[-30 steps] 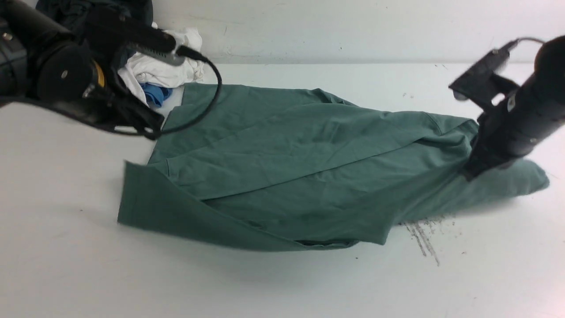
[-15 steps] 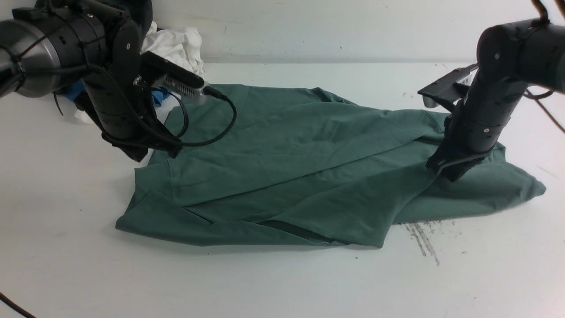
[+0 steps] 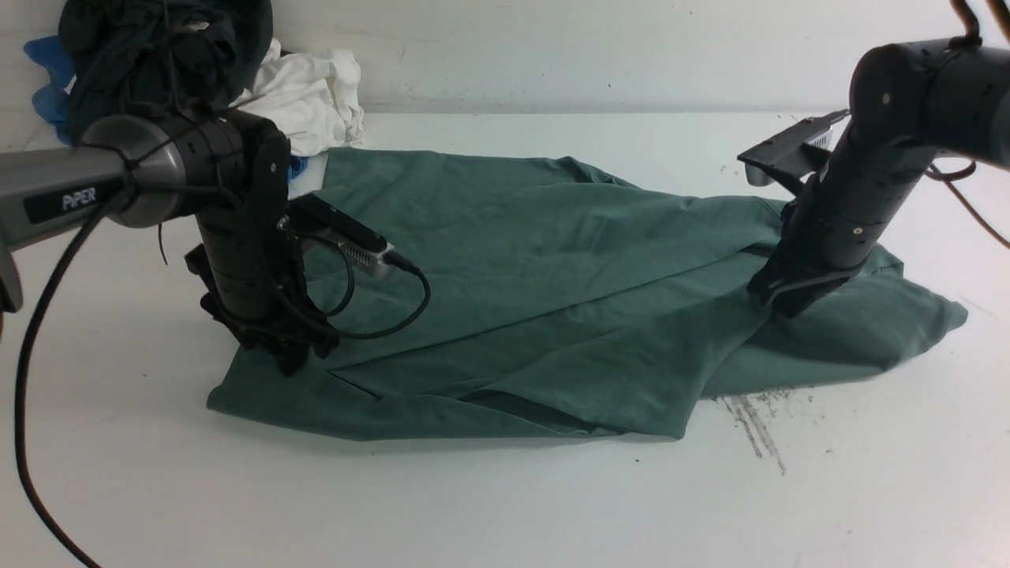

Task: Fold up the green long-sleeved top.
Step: Use both arms to drag the lower edge of the fabric forward and fold it over the upper edge

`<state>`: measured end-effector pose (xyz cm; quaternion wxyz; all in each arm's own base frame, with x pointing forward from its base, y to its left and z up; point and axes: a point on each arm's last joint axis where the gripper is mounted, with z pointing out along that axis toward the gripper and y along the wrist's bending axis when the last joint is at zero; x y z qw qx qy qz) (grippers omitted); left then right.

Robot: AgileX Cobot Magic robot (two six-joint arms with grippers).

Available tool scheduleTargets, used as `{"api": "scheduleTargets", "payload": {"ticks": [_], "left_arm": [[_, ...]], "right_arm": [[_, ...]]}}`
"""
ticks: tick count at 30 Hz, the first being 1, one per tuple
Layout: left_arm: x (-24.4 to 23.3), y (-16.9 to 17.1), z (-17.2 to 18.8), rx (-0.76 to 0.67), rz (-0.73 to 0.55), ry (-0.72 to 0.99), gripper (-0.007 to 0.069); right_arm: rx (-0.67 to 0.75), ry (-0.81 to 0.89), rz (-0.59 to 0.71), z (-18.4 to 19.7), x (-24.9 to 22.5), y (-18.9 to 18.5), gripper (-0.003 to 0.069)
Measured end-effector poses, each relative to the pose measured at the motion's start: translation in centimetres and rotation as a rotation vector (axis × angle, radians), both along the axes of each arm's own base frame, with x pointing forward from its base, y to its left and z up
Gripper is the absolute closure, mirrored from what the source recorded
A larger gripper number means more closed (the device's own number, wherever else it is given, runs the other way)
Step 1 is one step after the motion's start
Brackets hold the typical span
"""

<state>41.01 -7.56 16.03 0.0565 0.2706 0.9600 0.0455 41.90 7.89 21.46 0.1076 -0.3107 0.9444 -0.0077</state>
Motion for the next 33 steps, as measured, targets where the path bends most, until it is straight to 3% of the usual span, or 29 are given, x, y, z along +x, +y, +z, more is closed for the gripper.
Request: {"api": "scheduleTargets", "payload": {"ticks": [2, 8, 10, 21, 28, 33], "left_arm": [[0.1, 0.0, 0.0, -0.003, -0.004, -0.004, 0.0259], [0.1, -0.3, 0.0, -0.023, 0.014, 0.001, 0.0552], [-0.1, -0.3, 0.4, -0.028, 0.023, 0.005, 0.0596], [-3.6, -0.3, 7.8, -0.114, 0.064, 0.03, 0.0606], [-7.6, 0.2, 12.9, -0.169, 0.062, -0.067, 0.0606], [-10.4, 0.8, 15.9, -0.207, 0.079, -0.208, 0.0606]], "right_arm": [[0.002, 0.0, -0.001, 0.0, 0.0, 0.0, 0.0669], [0.012, 0.019, 0.003, 0.0, -0.2, 0.1, 0.0669], [0.009, 0.036, 0.003, 0.0, -0.3, 0.1, 0.0669], [-0.014, 0.078, -0.004, -0.1, -0.9, -0.2, 0.0669], [-0.029, 0.145, -0.042, 0.2, -5.2, -2.3, 0.0669], [-0.042, 0.07, -0.07, 3.2, -8.2, -4.1, 0.0669]]}}
